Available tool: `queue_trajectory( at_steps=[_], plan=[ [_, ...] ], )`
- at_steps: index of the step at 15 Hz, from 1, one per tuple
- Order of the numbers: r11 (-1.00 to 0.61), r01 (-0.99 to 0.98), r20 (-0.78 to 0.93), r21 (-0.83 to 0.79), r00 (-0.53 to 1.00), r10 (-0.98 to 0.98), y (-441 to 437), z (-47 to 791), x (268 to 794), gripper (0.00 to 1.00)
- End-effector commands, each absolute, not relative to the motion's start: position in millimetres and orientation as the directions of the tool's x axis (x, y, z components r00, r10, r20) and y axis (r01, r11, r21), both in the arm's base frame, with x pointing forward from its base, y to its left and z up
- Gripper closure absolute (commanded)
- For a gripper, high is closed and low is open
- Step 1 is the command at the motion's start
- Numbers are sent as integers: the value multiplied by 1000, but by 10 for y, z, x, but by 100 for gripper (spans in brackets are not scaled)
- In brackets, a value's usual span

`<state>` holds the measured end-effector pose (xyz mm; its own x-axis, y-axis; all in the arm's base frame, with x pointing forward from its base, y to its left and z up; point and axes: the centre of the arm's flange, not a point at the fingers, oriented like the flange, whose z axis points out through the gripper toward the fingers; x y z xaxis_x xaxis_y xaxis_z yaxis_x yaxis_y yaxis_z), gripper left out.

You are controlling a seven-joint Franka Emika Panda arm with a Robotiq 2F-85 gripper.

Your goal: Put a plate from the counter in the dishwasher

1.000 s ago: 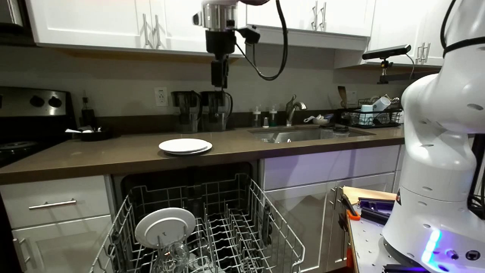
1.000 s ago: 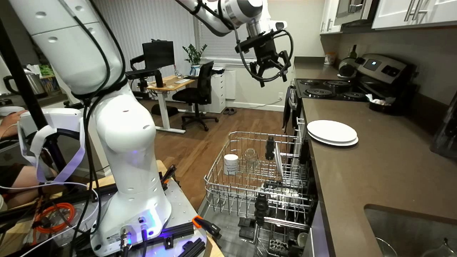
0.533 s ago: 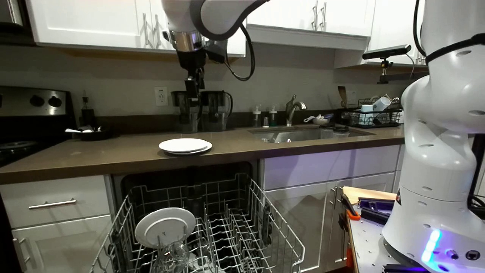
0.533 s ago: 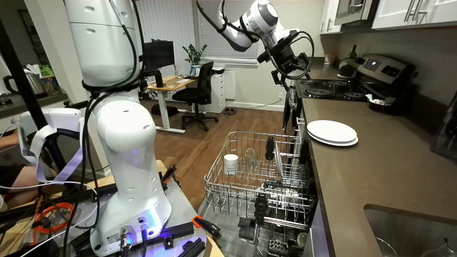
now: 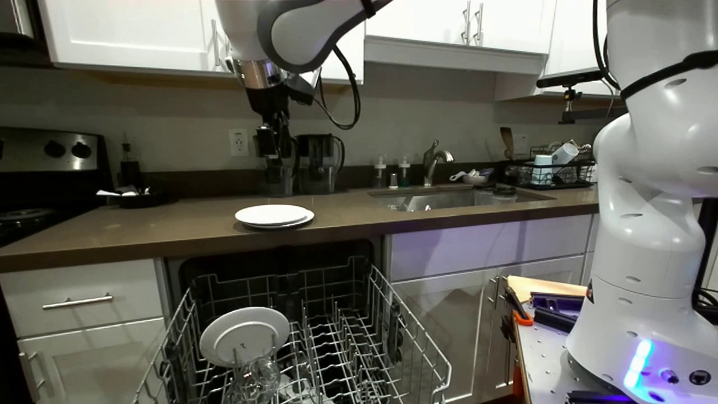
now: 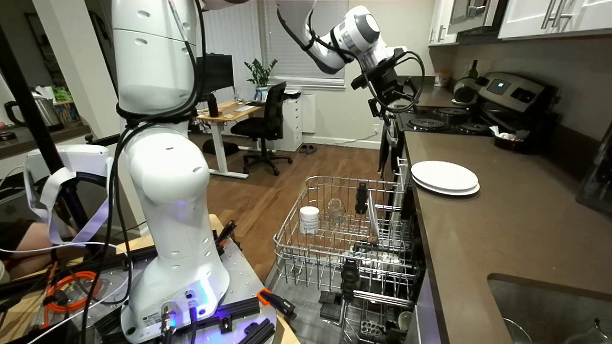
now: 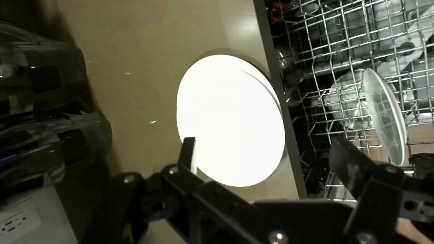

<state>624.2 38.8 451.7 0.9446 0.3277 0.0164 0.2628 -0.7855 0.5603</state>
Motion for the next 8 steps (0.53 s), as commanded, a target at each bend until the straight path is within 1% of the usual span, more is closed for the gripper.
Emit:
queue_trajectory(
  at_steps=[1, 5, 8],
  plan=[
    [-769, 222, -29, 600, 966, 256, 334, 4242, 6326, 0],
    [-753, 211, -62, 623, 973, 222, 340, 3721, 6541, 0],
    [-718, 176, -53, 673, 980, 191, 412, 3391, 6750, 0]
  ],
)
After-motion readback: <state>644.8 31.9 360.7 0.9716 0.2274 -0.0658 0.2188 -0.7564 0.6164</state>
